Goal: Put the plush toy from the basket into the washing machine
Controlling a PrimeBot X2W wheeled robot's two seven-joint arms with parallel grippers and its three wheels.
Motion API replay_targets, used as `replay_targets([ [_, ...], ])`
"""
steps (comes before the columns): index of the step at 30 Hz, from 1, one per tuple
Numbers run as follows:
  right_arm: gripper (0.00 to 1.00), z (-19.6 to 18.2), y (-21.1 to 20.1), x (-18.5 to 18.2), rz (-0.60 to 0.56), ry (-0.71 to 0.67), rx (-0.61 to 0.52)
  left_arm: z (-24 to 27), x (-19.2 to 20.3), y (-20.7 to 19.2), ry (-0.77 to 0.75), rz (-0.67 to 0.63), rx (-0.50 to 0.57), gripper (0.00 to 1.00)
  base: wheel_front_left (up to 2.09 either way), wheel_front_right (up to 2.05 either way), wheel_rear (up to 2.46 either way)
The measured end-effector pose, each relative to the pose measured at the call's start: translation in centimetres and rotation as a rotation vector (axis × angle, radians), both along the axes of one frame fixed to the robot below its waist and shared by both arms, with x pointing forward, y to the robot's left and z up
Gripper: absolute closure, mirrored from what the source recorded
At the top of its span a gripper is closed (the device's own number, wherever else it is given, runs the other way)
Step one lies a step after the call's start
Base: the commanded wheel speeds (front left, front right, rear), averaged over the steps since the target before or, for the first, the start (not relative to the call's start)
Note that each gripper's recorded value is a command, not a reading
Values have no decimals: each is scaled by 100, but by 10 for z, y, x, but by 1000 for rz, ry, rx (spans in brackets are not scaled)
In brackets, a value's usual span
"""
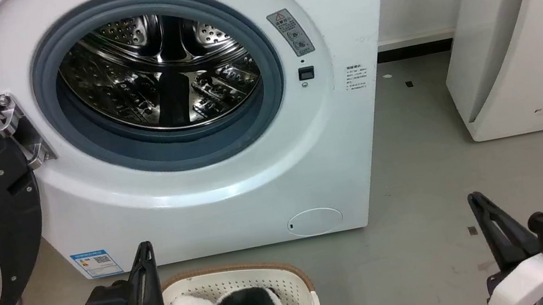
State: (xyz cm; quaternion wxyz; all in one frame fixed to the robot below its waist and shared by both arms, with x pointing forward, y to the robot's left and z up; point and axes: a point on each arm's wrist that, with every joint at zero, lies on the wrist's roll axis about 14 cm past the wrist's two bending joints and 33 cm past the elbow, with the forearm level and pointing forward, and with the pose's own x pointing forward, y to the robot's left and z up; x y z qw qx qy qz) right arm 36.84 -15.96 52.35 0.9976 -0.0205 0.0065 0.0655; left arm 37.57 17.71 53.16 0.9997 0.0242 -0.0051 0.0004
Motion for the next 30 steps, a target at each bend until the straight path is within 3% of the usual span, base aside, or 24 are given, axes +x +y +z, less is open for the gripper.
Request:
replay_targets([
  [2,0,0,0,0,0,0,1,0,0,0,0,-1,0,0,0,0,0],
  [3,100,0,0,0,0,0,1,0,0,0,0,-1,0,100,0,0,0],
  [4,0,0,0,0,0,0,1,0,0,0,0,-1,0,0,0,0,0],
  [30,0,3,-7,2,-19,-34,34,-6,3,-8,-9,-19,-2,0,0,0,0],
])
